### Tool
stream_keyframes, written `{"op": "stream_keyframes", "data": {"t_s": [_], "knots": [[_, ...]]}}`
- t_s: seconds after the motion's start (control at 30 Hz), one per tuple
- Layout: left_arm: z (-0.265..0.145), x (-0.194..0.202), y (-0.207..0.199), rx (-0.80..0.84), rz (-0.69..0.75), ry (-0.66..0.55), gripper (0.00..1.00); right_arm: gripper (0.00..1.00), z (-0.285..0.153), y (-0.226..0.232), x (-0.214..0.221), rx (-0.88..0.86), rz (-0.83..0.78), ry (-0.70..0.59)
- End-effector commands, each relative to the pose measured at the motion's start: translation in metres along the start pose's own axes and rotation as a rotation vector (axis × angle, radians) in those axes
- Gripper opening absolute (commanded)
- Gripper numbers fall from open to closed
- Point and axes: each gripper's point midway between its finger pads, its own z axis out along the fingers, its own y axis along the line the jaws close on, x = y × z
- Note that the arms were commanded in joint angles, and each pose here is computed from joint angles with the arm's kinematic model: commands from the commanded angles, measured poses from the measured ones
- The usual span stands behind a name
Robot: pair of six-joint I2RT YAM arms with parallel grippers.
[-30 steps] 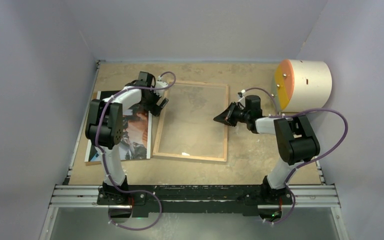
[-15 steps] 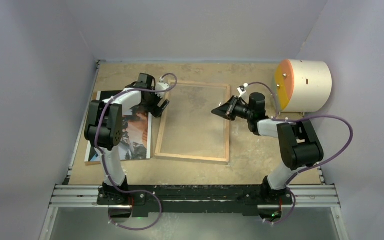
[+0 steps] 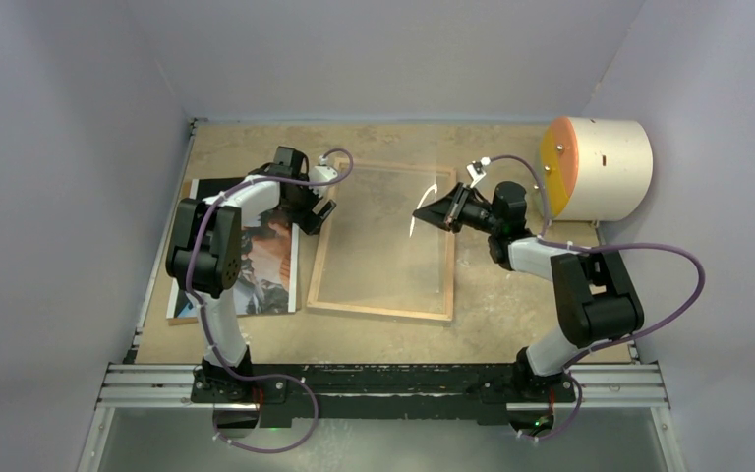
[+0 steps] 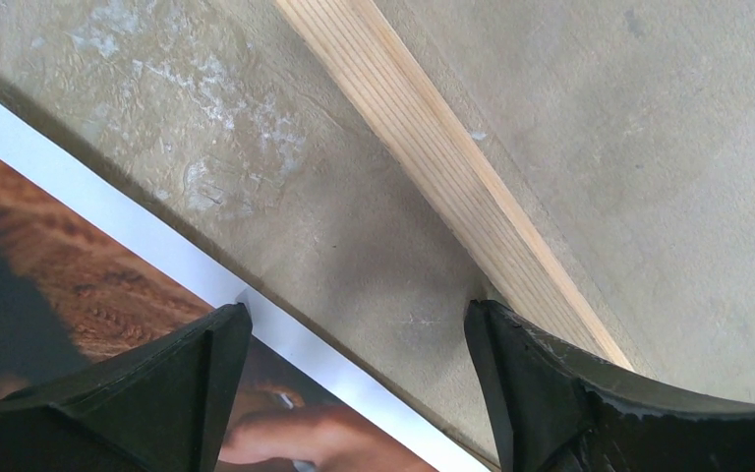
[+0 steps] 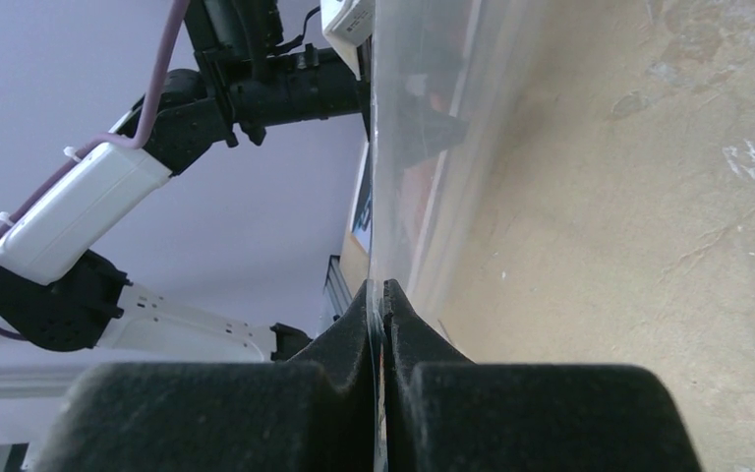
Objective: Put the photo into the frame
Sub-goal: Place the photo frame item in the photo frame.
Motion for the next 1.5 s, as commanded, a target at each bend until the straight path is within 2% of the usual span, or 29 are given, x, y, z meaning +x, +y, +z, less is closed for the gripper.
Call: {"op": "stream_keyframes", "data": {"t_s": [0.0,0.27,0.67,0.83,1.03,1.2,1.3,1.47], "knots": [[0.004,0.024,-0.034,0.146,-0.041,0.068,0.85,0.00,0.003,0.029,0.002,-0.087,-0.031,0.010],[0.000,0.024,-0.037,0.181,-0.055,0.053,0.83,0.00,0.013,0.051,0.003,-0.125,-0.050,0.021],[-0.005,0.032,-0.033,0.218,-0.111,0.035,0.80,0.00,0.012,0.061,-0.010,-0.148,0.083,-0.074],[-0.011,0.031,-0.030,0.217,-0.118,0.023,0.80,0.00,0.013,0.081,-0.019,-0.193,0.073,-0.079],[-0.025,0.021,0.004,0.171,-0.195,-0.031,0.80,0.00,0.014,0.108,-0.019,-0.220,0.009,-0.050],[-0.033,0.020,0.041,0.108,-0.318,-0.074,0.79,0.00,0.006,0.137,-0.019,-0.298,-0.030,-0.036],[-0.032,0.022,0.044,0.086,-0.321,-0.065,0.79,0.00,0.008,0.126,-0.017,-0.273,-0.008,-0.029],[-0.032,0.024,0.045,0.077,-0.317,-0.063,0.81,0.00,0.016,0.073,-0.003,-0.190,0.074,-0.014]]}}
